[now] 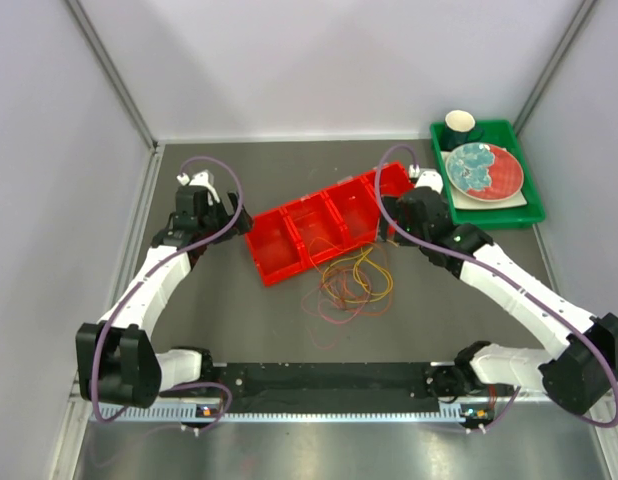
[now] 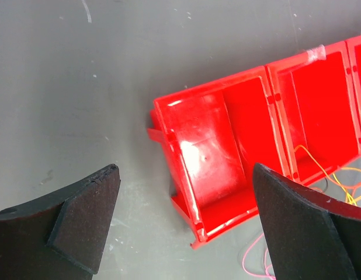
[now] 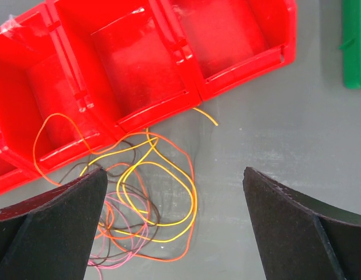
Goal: Untangle the cables
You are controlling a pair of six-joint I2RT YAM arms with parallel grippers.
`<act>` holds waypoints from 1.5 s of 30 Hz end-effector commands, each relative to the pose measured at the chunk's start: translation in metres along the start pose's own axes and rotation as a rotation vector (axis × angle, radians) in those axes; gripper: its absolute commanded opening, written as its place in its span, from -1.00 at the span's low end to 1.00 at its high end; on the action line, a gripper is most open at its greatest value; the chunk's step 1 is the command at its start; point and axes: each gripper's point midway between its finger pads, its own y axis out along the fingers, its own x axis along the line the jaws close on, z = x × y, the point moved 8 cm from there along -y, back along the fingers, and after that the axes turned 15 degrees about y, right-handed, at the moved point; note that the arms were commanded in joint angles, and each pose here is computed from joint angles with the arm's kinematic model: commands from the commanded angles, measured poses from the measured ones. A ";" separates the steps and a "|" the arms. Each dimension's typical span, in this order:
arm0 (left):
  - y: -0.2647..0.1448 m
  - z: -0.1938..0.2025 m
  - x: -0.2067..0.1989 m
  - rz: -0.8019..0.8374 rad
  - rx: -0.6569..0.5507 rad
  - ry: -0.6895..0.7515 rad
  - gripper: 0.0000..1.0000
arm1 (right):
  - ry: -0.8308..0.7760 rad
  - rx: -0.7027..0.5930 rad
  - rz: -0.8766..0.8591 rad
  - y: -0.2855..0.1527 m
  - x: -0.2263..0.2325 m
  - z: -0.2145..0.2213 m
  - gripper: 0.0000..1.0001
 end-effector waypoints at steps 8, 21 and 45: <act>-0.014 -0.007 -0.050 0.012 -0.028 0.203 0.98 | 0.108 0.138 -0.094 -0.002 -0.006 0.046 0.78; -0.010 -0.014 -0.088 0.037 -0.039 0.287 0.98 | 0.111 0.085 -0.010 0.013 -0.014 0.050 -0.17; -0.016 -0.010 -0.083 0.024 -0.030 0.279 0.98 | -0.005 0.092 -0.003 0.111 0.000 0.044 -0.37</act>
